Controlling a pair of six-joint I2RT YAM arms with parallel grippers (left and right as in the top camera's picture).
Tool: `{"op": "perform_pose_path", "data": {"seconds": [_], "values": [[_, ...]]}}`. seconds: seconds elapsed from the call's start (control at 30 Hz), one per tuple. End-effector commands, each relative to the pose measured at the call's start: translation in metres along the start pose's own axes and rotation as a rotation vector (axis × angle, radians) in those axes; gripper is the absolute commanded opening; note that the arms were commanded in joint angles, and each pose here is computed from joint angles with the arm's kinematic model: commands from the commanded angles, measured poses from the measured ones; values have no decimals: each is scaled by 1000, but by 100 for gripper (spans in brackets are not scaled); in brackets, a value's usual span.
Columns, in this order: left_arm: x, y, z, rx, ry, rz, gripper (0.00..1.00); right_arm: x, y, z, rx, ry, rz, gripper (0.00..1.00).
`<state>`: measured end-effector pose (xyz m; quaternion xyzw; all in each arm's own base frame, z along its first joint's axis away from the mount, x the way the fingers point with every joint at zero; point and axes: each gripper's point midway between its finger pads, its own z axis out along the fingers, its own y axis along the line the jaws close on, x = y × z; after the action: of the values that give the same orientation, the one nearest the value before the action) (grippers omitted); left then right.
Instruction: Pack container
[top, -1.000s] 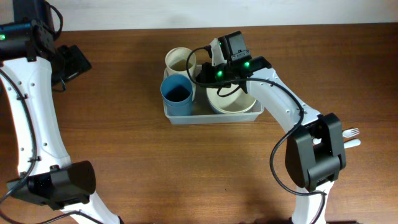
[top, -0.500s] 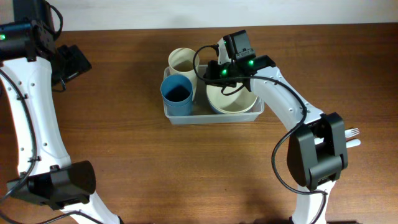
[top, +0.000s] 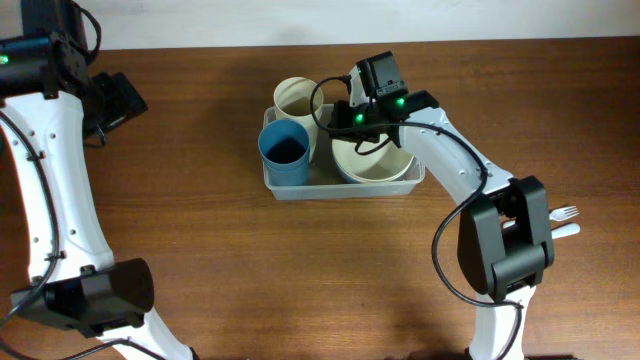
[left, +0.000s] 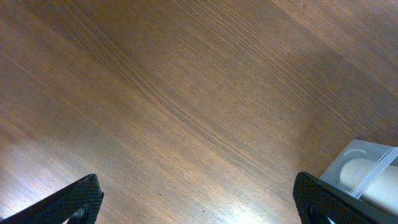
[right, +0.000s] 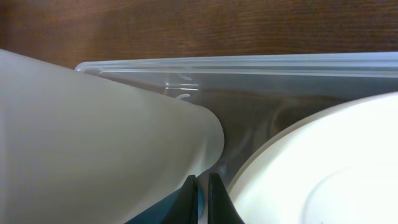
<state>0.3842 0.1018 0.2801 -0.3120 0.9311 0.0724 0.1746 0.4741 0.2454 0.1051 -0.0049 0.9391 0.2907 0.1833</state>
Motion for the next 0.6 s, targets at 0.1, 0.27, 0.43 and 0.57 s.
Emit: {"op": "perform_pose_path", "data": {"seconds": [0.1,0.27,0.43,0.57], "values": [[-2,2,-3,-3,-13,3,100,0,16,3,-27,-4,-44,4],[-2,2,-3,-3,-13,3,100,2,25,6,-40,-7,-63,4],[-2,2,-3,-3,-13,3,100,2,26,6,-42,-9,-65,4],[-2,2,-3,-3,-13,3,100,3,30,6,-62,-3,-80,4]]}}
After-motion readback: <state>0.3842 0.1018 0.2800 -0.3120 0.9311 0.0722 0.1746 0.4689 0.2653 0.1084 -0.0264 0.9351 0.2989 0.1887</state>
